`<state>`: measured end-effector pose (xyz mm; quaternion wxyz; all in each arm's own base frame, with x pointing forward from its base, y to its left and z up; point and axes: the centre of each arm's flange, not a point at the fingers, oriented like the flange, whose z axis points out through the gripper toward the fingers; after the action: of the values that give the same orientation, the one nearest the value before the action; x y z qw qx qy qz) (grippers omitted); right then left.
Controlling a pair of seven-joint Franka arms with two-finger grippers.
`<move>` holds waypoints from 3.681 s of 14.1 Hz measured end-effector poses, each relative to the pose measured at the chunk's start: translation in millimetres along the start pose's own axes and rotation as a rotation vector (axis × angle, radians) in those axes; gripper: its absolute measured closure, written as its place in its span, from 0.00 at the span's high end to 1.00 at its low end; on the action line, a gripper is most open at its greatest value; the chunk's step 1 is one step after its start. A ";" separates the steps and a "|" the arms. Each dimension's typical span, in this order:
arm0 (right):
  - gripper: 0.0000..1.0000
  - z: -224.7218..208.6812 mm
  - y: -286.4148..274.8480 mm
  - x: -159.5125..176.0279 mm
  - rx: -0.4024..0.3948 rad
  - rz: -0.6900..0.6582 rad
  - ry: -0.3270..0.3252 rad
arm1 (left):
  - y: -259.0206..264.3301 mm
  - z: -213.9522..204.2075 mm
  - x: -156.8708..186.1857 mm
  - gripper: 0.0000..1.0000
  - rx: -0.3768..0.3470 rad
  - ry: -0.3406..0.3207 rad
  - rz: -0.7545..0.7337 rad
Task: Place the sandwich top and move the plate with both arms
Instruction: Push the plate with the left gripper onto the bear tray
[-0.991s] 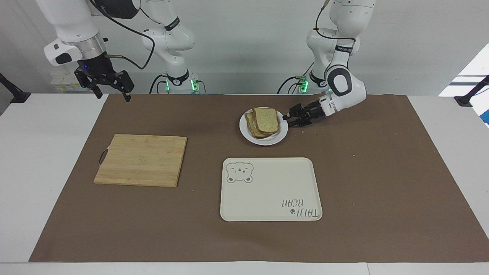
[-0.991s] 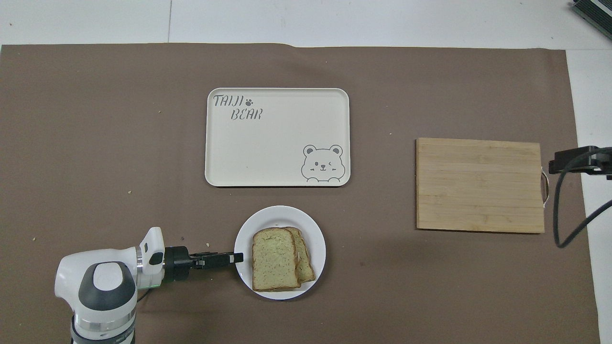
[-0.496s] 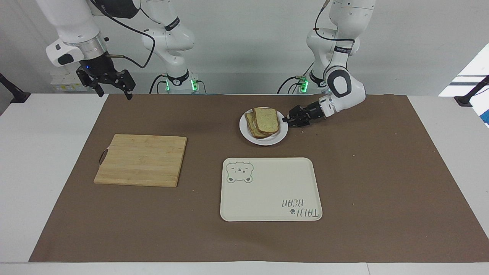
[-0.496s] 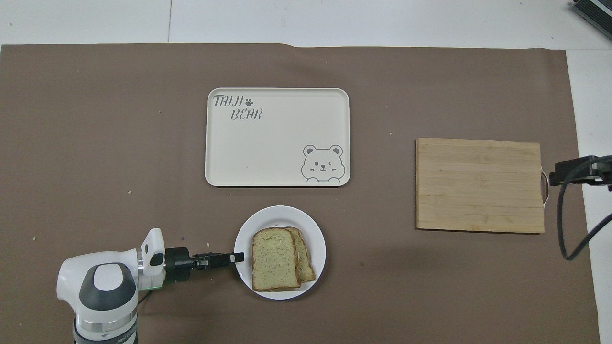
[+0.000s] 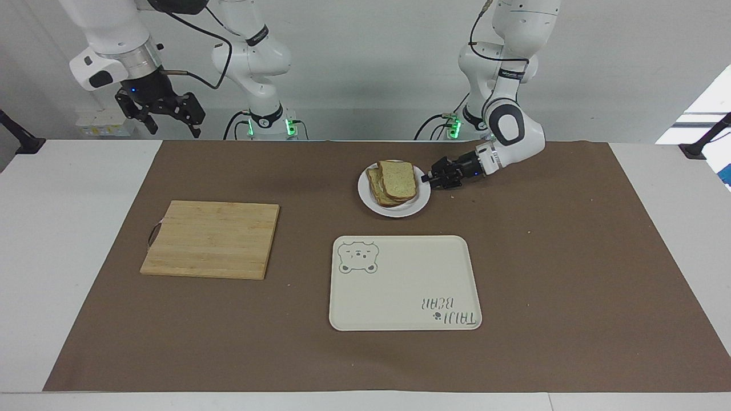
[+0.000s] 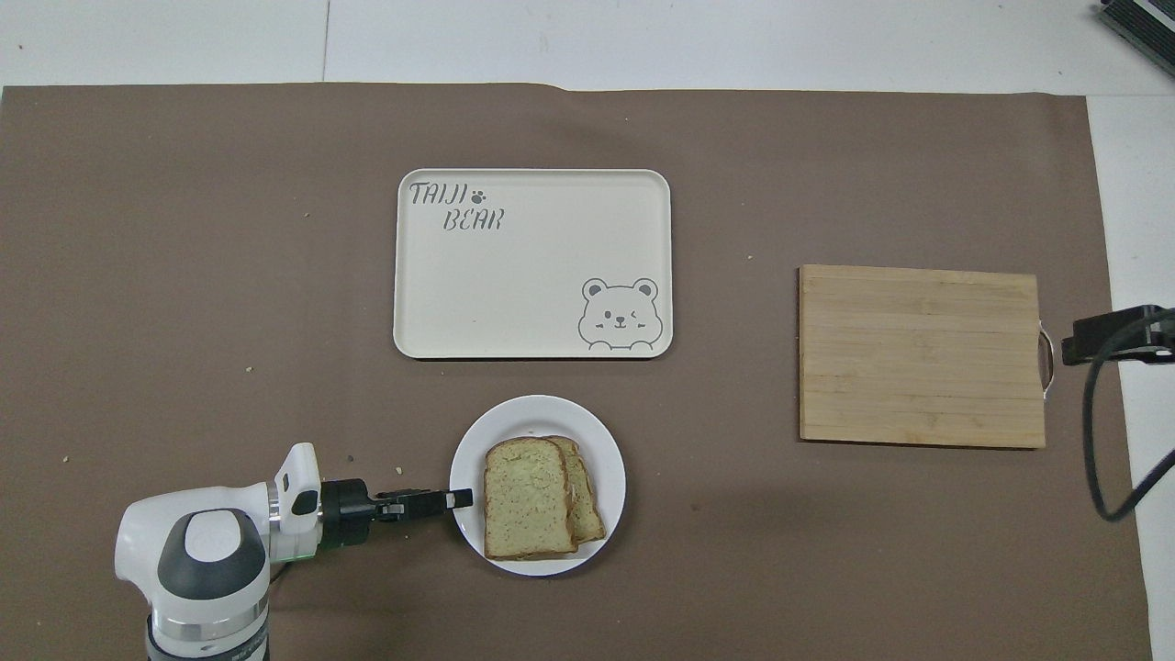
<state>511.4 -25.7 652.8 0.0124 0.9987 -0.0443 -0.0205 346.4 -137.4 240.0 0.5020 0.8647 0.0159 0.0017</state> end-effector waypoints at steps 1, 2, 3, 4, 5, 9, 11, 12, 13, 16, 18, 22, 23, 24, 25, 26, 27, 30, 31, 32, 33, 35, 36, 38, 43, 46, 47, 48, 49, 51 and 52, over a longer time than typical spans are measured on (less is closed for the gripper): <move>1.00 0.2 -0.2 0.2 0.000 0.000 -0.001 | 1.2 3.0 -1.6 0.37 -0.003 -0.001 -0.001; 1.00 0.4 -0.1 0.3 0.000 0.000 -0.001 | 2.1 6.1 -3.3 0.37 -0.004 -0.003 -0.003; 1.00 0.5 -0.2 0.3 0.000 0.000 -0.001 | 2.4 8.9 -4.9 0.38 -0.004 -0.005 -0.006; 1.00 0.5 -0.2 0.3 0.000 0.000 -0.001 | 2.0 10.8 -6.2 0.36 -0.002 -0.007 -0.009; 1.00 0.5 -0.2 0.3 0.000 0.000 -0.001 | 1.1 11.2 -6.4 0.33 0.000 -0.007 -0.011; 1.00 0.5 -0.2 0.3 0.000 0.000 -0.001 | -2.0 12.0 -7.6 0.04 0.004 -0.008 -0.016; 1.00 0.5 -0.2 0.3 0.000 0.000 -0.001 | -2.7 12.1 -7.7 0.04 0.005 -0.008 -0.018; 1.00 0.5 -0.2 0.3 0.000 0.000 -0.001 | -2.7 12.0 -7.5 0.04 0.004 -0.007 -0.019; 1.00 0.5 -0.1 0.3 0.000 0.000 -0.001 | -2.7 11.5 -6.9 0.04 0.004 -0.005 -0.019; 1.00 0.5 -0.2 0.3 0.000 0.000 -0.001 | -0.6 5.2 1.9 0.04 -0.007 0.022 -0.021; 1.00 0.5 -0.2 0.3 0.000 0.000 -0.001 | 2.5 -4.3 13.8 0.04 -0.030 0.051 -0.021; 1.00 0.5 -0.2 0.3 0.000 0.000 -0.001 | 18.3 -27.8 55.4 0.04 -0.080 0.123 -0.009; 1.00 0.5 -0.2 0.3 0.000 0.000 -0.001 | 21.6 -32.5 68.0 0.04 -0.088 0.138 -0.003; 1.00 0.5 -0.2 0.3 0.000 0.000 -0.001 | 24.4 -36.0 81.6 0.04 -0.090 0.154 -0.001; 1.00 0.5 -0.2 0.3 0.000 0.000 -0.001 | 27.6 -37.7 95.8 0.04 -0.092 0.165 -0.011; 1.00 0.5 -0.2 0.3 0.000 0.000 -0.001 | 31.1 -38.3 110.9 0.04 -0.094 0.173 -0.028; 1.00 0.5 -0.2 0.3 0.000 0.000 -0.001 | 33.8 -37.8 124.0 0.04 -0.093 0.180 -0.039; 1.00 0.5 -0.2 0.3 0.000 0.000 -0.001 | 35.2 -36.0 152.1 0.04 -0.078 0.201 -0.061; 1.00 0.5 -0.2 0.3 0.000 0.000 -0.001 | 35.1 -35.8 160.3 0.04 -0.067 0.210 -0.073; 1.00 0.5 -0.2 0.3 0.000 0.000 -0.001 | 35.9 -35.7 168.9 0.04 -0.055 0.220 -0.081; 1.00 0.5 -0.2 0.3 0.000 0.000 -0.001 | 37.5 -34.6 176.4 0.04 -0.043 0.225 -0.081; 1.00 0.5 -0.2 0.3 0.000 0.000 -0.001 | 45.0 -29.8 196.3 0.04 0.007 0.198 -0.053; 1.00 0.5 -0.2 0.3 0.000 0.000 -0.001 | 48.2 -26.9 208.7 0.04 0.050 0.169 -0.049; 1.00 0.5 -0.2 0.3 0.000 0.000 -0.001 | 49.0 -24.3 229.0 0.04 0.096 0.152 -0.058; 1.00 0.5 -0.2 0.3 0.000 0.000 -0.001 | 56.7 -16.3 245.8 0.04 0.170 0.103 -0.037; 1.00 0.5 -0.2 0.3 0.000 0.000 -0.001 | 64.5 -3.0 248.1 0.04 0.199 0.101 -0.032; 1.00 0.5 -0.2 0.3 0.000 0.000 -0.001 | 66.4 4.4 246.7 0.04 0.205 0.098 -0.028; 1.00 0.5 -0.2 0.3 0.000 0.000 -0.001 | 69.8 11.2 245.5 0.04 0.211 0.097 -0.022; 1.00 0.5 -0.2 0.3 0.000 0.000 -0.001 | 74.7 17.4 244.1 0.04 0.214 0.095 -0.015; 1.00 0.5 -0.2 0.3 0.000 0.000 -0.001 | 83.2 30.1 240.4 0.04 0.226 0.097 -0.005; 1.00 0.5 -0.2 0.3 0.000 0.000 -0.001 | 88.0 37.0 238.3 0.04 0.233 0.100 -0.006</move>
<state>511.7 -25.6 652.2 0.0125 0.9987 -0.0442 -0.0210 587.5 -206.2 295.0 0.3968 0.9159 0.0435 0.0415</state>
